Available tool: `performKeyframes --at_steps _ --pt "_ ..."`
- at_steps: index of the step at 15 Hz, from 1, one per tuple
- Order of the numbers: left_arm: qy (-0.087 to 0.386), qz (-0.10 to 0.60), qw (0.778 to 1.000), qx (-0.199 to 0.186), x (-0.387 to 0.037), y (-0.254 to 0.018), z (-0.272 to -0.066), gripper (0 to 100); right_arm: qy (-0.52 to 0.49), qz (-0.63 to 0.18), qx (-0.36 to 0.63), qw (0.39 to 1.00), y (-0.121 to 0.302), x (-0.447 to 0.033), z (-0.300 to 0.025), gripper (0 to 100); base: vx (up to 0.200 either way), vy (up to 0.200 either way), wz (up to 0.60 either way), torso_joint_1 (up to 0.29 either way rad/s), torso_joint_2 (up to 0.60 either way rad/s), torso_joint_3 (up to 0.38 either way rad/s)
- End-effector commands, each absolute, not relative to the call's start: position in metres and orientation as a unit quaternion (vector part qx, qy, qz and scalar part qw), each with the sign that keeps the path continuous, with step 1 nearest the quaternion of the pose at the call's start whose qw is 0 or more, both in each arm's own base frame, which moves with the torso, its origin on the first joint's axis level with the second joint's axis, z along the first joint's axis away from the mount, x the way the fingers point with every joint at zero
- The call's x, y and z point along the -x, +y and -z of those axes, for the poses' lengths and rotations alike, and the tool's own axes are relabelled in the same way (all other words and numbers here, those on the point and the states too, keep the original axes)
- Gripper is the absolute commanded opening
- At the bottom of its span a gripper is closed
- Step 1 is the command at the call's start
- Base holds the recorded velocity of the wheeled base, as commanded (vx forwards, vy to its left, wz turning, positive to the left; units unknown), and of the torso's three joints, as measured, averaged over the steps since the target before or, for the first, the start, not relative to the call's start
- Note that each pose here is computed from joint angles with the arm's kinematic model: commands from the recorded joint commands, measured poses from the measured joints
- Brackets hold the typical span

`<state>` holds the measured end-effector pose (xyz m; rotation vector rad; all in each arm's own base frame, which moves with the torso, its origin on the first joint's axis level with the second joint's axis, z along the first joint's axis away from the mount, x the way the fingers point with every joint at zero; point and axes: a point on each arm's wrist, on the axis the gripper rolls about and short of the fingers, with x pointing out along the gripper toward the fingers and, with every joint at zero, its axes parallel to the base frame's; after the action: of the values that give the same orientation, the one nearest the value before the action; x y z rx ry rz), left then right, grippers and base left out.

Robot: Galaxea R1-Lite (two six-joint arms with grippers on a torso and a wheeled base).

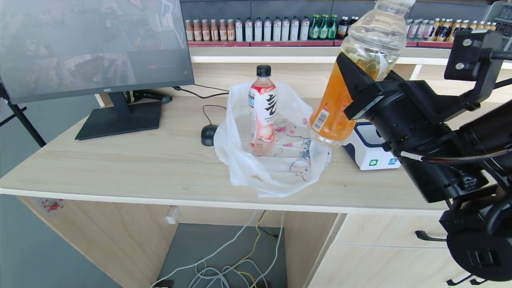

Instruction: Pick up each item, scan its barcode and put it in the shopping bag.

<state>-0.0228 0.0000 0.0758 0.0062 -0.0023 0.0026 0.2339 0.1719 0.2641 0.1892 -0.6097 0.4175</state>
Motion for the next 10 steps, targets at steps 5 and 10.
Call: performKeyframes --at_steps 5,10 --pt "-0.002 -0.002 1.000 -0.003 0.023 0.000 -0.076 100 -0.302 -0.183 -0.088 0.931 0.175 -0.262 -0.261 0 0.000 0.000 0.00 0.000 0.00 0.000" --pt "-0.002 -0.002 1.000 -0.003 0.023 0.000 -0.076 100 -0.299 -0.175 -0.086 0.934 0.191 -0.297 -0.247 0 0.000 0.000 0.00 0.000 0.00 0.000"
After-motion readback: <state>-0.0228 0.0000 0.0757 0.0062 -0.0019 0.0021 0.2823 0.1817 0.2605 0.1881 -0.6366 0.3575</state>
